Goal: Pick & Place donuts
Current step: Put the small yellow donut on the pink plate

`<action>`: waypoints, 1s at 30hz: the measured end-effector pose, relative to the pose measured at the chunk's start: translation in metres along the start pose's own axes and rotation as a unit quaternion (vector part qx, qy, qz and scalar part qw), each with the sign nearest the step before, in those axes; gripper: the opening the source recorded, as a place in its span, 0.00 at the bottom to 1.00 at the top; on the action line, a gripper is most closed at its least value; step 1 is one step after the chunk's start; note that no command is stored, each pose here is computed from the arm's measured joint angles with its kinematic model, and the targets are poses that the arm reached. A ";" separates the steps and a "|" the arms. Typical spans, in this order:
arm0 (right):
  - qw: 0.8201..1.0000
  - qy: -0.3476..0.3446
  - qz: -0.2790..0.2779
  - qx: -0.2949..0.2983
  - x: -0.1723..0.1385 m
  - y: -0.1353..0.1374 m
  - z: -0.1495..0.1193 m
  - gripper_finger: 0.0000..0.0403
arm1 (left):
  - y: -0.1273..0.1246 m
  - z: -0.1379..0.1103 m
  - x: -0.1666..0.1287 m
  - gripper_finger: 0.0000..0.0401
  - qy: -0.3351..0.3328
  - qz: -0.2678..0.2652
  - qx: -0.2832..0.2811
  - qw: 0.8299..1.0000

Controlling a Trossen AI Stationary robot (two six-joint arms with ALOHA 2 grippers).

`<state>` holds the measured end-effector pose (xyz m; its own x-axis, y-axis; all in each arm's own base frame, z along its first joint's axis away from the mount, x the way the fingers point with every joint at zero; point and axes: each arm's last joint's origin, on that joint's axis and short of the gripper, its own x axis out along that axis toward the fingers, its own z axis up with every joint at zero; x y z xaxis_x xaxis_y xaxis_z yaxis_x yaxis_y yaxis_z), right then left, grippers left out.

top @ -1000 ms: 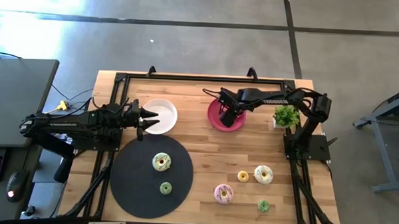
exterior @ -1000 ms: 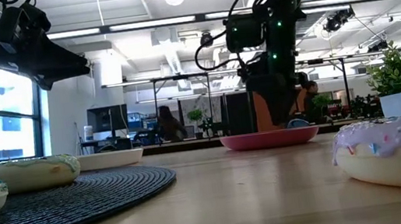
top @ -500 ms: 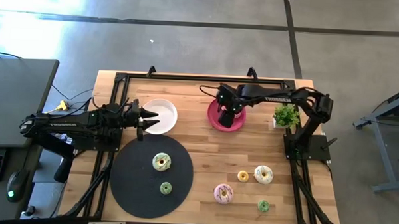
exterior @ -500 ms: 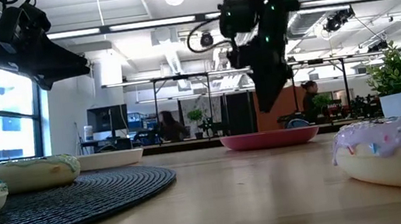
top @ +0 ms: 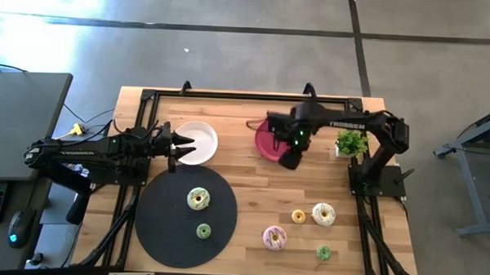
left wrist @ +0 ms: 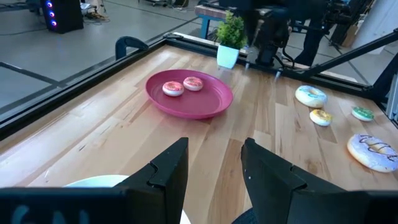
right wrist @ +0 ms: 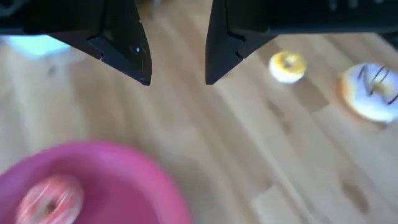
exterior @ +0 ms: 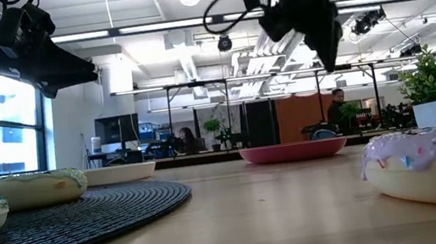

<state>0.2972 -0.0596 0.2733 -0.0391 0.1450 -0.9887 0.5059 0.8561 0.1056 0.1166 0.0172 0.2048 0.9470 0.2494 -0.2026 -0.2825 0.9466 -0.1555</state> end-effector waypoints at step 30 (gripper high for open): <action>0.988 -0.017 -0.028 -0.150 0.114 0.139 -0.121 0.35 | 0.000 0.000 0.000 0.35 0.000 -0.001 0.000 1.000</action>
<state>0.2590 0.1361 0.1883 -0.0278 0.0804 -0.9964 0.2259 0.9715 0.0721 0.1166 0.0171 0.2047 0.9473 0.2479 -0.2030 -0.2812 0.9469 -0.1557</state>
